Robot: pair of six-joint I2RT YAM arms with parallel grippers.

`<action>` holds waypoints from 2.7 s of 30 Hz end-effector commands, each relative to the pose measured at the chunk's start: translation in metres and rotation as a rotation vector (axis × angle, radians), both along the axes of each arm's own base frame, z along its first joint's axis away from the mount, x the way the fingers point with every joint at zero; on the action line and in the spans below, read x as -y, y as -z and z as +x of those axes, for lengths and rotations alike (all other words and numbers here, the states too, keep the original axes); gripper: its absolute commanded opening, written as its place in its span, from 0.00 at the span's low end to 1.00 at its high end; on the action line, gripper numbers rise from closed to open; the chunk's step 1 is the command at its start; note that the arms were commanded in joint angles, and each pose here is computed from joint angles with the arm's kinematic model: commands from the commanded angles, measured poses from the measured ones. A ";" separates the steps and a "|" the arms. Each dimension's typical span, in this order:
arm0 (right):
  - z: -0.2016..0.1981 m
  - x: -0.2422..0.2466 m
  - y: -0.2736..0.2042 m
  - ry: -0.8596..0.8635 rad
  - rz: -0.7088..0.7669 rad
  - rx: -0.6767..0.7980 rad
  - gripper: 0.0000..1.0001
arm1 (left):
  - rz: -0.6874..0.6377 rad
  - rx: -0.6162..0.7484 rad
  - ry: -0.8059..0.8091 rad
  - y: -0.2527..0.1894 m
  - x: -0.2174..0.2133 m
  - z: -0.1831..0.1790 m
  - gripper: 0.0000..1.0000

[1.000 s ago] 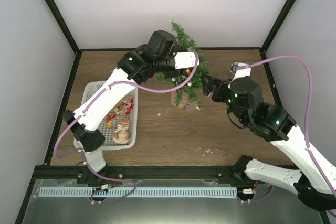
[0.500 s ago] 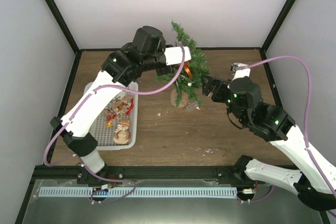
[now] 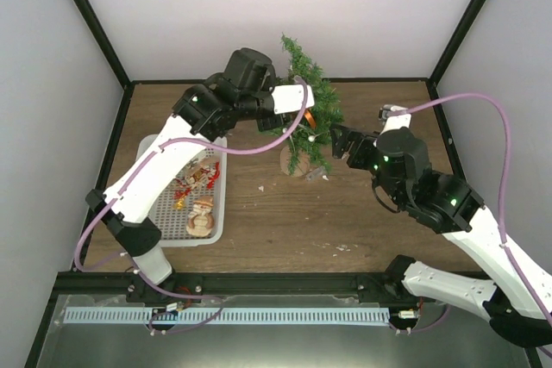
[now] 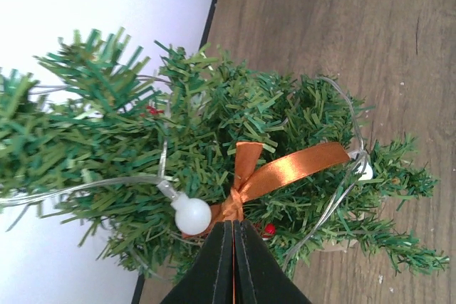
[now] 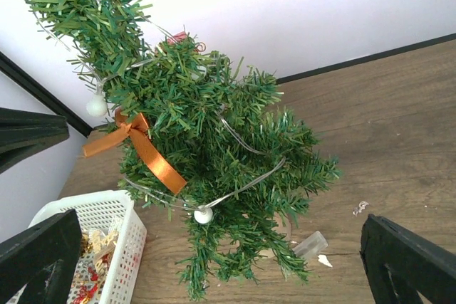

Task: Decorate the small christmas tree

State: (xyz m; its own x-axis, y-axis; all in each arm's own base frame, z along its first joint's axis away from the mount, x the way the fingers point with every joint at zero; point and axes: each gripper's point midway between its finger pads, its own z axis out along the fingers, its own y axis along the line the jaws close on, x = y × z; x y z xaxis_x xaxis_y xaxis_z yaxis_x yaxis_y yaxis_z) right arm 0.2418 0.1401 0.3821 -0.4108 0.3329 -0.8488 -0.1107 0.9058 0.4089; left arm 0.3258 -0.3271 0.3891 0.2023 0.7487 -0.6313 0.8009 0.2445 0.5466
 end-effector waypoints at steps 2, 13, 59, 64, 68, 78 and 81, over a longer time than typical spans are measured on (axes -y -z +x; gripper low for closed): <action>-0.004 0.007 0.001 0.023 0.028 -0.003 1.00 | 0.018 -0.053 0.015 0.022 0.013 0.007 0.03; -0.008 0.015 0.003 0.040 0.023 -0.001 1.00 | 0.036 -0.061 0.018 0.039 0.028 0.023 0.04; -0.055 0.019 -0.018 -0.195 -0.105 -0.110 1.00 | -0.244 -0.502 -0.238 0.025 -0.163 -0.118 0.69; -0.065 0.023 -0.028 -0.220 -0.086 -0.100 1.00 | -0.332 -0.607 -0.288 0.036 -0.179 -0.133 0.71; -0.069 0.029 -0.029 -0.213 -0.083 -0.104 1.00 | -0.428 -0.692 -0.330 0.044 -0.187 -0.138 0.71; -0.072 0.020 -0.027 -0.272 -0.088 -0.097 1.00 | -0.486 -0.747 -0.374 0.057 -0.195 -0.141 0.71; -0.072 0.021 -0.027 -0.270 -0.092 -0.095 1.00 | -0.489 -0.748 -0.376 0.057 -0.196 -0.141 0.71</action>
State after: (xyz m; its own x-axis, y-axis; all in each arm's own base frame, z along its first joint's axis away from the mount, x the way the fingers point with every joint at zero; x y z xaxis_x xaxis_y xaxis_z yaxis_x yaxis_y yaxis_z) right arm 0.1726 0.1199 0.4057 -0.5603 0.1378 -0.8167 -0.2986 0.8862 0.3543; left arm 0.1900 -0.1283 0.3274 -0.5773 0.3237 -0.7496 0.7175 0.6394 -0.2764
